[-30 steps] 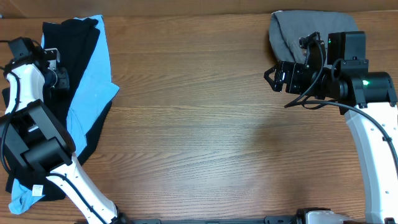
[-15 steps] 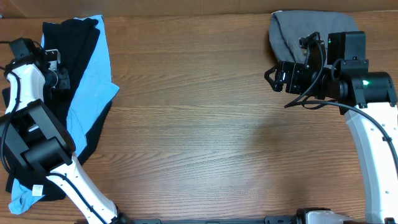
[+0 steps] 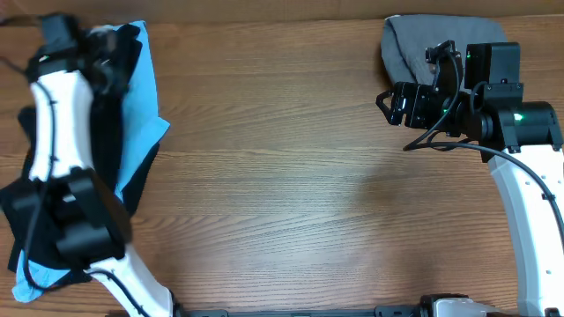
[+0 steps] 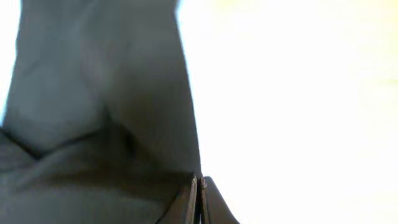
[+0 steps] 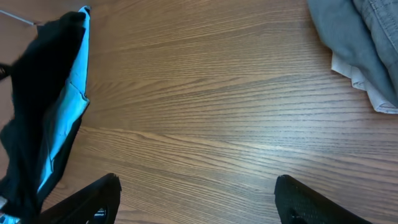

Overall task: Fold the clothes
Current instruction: 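Grasp the black shirt with the left gripper and drag it rightward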

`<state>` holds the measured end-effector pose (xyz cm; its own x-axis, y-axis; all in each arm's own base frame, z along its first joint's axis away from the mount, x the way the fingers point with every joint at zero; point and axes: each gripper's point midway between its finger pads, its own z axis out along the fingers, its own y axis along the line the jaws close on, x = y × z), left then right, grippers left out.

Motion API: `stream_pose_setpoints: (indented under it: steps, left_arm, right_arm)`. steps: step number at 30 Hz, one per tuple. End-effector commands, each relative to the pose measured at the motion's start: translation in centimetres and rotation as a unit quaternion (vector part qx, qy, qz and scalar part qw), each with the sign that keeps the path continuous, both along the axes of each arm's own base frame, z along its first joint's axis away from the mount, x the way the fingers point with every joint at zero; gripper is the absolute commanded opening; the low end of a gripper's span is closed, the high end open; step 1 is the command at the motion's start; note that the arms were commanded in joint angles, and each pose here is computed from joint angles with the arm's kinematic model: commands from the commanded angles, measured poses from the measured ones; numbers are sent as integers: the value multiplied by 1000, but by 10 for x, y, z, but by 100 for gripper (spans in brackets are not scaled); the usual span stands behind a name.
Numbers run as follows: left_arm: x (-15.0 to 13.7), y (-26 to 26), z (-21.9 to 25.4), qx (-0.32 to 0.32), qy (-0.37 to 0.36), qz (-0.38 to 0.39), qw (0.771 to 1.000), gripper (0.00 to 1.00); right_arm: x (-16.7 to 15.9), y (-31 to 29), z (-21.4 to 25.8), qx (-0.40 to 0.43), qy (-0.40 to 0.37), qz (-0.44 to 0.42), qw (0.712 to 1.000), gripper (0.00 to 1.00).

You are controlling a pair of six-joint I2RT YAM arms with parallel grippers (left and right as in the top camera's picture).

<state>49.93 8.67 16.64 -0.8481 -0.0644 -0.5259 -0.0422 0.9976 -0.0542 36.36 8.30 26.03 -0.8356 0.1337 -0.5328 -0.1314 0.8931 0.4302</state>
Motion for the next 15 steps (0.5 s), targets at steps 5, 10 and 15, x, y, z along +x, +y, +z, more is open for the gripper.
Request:
stream_pose_setpoints:
  steps: [5,10,15]
  left_arm:
    - [-17,-202,26,-94,2,-183,979,4]
    - [-50,-328,19,-95,1,-304,948,4]
    - [-66,-384,11,-71,-16,-352,933,10]
  right_arm:
    - [6,-10,9,7,-9,-24,1000,76]
    - [9,-47,8,29,11,-100,994,76]
    - [6,-71,5,30,22,-133,990,76]
